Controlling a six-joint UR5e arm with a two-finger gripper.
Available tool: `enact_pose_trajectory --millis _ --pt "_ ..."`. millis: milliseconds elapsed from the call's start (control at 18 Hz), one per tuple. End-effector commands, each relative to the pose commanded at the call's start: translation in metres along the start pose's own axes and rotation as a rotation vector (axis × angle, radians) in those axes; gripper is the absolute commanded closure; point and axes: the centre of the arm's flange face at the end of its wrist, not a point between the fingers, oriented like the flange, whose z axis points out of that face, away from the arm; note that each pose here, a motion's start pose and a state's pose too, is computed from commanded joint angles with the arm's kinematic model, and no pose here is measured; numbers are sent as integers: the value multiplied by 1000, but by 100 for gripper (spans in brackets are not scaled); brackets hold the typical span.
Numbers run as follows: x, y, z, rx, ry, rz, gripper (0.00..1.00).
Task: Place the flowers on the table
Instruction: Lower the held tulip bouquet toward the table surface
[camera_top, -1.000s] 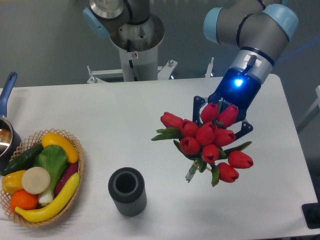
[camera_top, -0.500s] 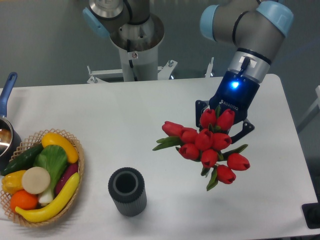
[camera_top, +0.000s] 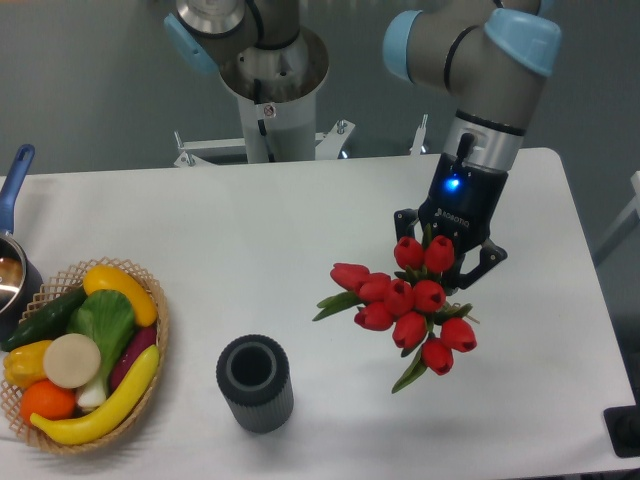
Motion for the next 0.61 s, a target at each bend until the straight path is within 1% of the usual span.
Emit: enact_pose_trajectory --millis 56,222,333,500,611 --pt "4 0 4 -46 7 37 65" --pt "19 15 19 -216 62 151 65" --pt "25 16 24 -289 86 225 65" --pt "34 25 35 -354 140 254 65" --pt "42 23 45 -426 173 314 65"
